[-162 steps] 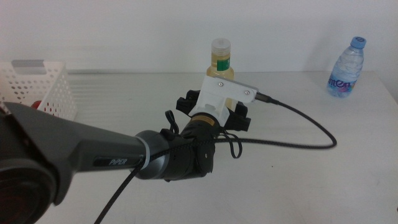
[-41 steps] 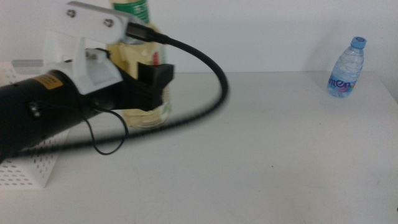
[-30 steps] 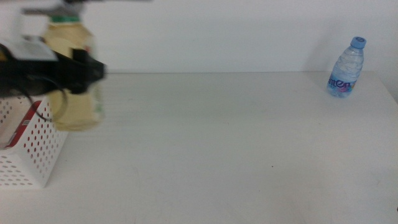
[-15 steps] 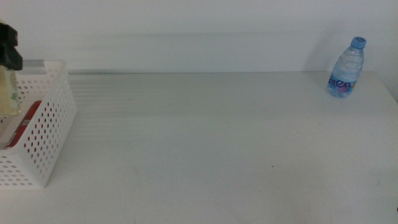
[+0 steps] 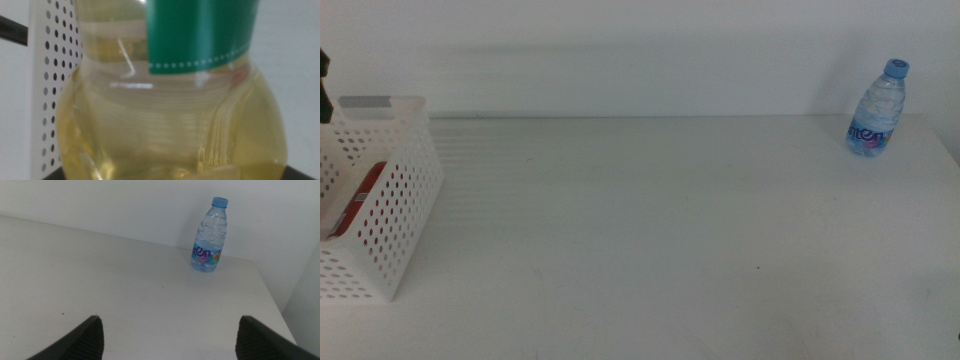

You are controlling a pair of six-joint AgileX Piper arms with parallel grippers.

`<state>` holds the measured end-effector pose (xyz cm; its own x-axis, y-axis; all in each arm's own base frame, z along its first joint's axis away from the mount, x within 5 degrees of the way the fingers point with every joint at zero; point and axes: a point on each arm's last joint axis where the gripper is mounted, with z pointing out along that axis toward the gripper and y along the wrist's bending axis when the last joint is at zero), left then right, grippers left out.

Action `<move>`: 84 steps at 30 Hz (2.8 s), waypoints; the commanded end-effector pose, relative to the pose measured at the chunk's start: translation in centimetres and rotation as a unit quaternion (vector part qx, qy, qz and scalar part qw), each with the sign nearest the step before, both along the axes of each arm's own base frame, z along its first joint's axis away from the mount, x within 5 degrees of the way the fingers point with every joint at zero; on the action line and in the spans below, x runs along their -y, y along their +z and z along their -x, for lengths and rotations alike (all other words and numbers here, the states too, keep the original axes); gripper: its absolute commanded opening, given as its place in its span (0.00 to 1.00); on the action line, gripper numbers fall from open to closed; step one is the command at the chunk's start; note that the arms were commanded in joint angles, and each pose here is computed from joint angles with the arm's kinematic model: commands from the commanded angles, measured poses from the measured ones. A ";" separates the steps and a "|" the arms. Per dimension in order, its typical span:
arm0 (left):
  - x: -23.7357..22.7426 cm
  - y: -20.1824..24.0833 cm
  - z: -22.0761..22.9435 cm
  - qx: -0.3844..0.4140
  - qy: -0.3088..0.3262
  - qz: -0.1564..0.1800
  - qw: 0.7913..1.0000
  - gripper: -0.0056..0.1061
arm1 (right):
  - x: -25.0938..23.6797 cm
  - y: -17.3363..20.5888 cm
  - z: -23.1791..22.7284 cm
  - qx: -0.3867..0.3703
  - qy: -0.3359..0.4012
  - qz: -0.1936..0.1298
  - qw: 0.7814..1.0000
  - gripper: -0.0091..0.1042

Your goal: Use arms to grab the bottles and put them into the dustbin to the left of the table.

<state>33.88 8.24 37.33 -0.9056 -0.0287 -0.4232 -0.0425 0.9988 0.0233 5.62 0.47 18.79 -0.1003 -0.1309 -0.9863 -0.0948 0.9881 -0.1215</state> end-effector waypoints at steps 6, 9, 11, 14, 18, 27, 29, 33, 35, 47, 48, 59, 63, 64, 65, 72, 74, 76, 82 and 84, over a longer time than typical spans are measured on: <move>-2.3 -0.1 -0.8 0.003 0.021 -0.005 1.000 0.01 | 0.0 1.1 0.2 0.057 -0.002 0.004 0.998 0.78; -2.8 -1.6 -1.6 -0.020 0.007 -0.018 1.000 0.01 | 0.0 1.1 0.2 0.057 -0.002 0.004 0.998 0.78; -3.0 -2.5 -2.1 -0.035 -0.007 -0.022 0.999 0.01 | 0.0 1.1 0.2 0.057 -0.002 0.004 0.998 0.78; -3.3 -3.9 -2.9 -0.053 -0.019 -0.023 0.998 0.01 | 0.0 1.1 0.2 0.057 -0.002 0.004 0.998 0.78; -3.7 -5.7 -3.7 -0.078 -0.026 -0.023 0.996 0.01 | 0.0 1.1 0.2 0.057 -0.002 0.004 0.998 0.78; -4.5 -8.5 -4.3 -0.138 -0.026 -0.036 0.989 0.01 | 0.0 1.1 0.2 0.057 -0.002 0.004 0.998 0.78; -4.6 -9.1 -4.6 -0.144 -0.027 -0.034 0.989 0.01 | 0.0 1.1 0.2 0.057 -0.002 0.004 0.998 0.78; -4.8 -10.2 -5.0 -0.160 -0.028 -0.034 0.986 0.01 | 0.0 1.1 0.2 0.057 -0.002 0.004 0.998 0.78; -4.9 -10.8 -5.2 -0.165 -0.026 -0.032 0.985 0.01 | 0.0 1.1 0.2 0.057 -0.002 0.004 0.998 0.78; -5.3 -11.0 -5.6 -0.149 -0.003 -0.049 0.988 0.75 | 0.0 1.1 0.2 0.057 -0.002 0.004 0.998 0.78; -5.3 -10.9 -5.6 -0.150 0.002 -0.047 0.988 0.83 | 0.0 1.1 0.2 0.057 -0.002 0.004 0.998 0.78; -3.8 -5.3 -3.6 -0.080 0.075 0.000 0.994 0.86 | 0.0 1.1 0.2 0.057 -0.002 0.004 0.998 0.78; -1.6 -1.6 -2.3 -0.010 0.053 0.044 0.998 0.86 | 0.0 1.1 0.2 0.057 -0.002 0.004 0.998 0.78; -0.8 -0.5 -1.9 0.010 0.037 0.042 0.998 0.86 | 0.0 1.1 0.2 0.057 -0.002 0.004 0.998 0.78; 0.1 0.5 -1.6 0.030 0.014 0.041 0.999 0.86 | 0.0 1.1 0.2 0.057 -0.002 0.004 0.998 0.78; 7.4 6.4 2.7 0.165 -0.135 0.041 0.976 0.86 | 0.0 1.1 0.2 0.057 -0.002 0.004 0.998 0.78; 9.2 7.1 4.4 0.206 -0.163 0.037 0.964 0.86 | 0.0 1.1 0.2 0.057 -0.002 0.004 0.998 0.78; 10.9 7.5 6.3 0.247 -0.189 0.034 0.950 0.86 | 0.0 1.1 0.2 0.057 -0.002 0.004 0.998 0.78; 14.3 7.2 12.1 0.328 -0.248 0.042 0.911 0.86 | 0.0 1.1 0.2 0.057 -0.002 0.004 0.998 0.78; 14.8 6.8 13.8 0.349 -0.260 0.049 0.899 0.86 | 0.0 1.1 0.2 0.057 -0.002 0.004 0.998 0.78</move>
<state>21.78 -6.18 42.56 -0.4523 0.3044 -0.8383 0.4597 0.8850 0.0733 5.62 0.47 18.79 -0.1000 -0.1309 -0.9863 -0.0947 0.9881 -0.1215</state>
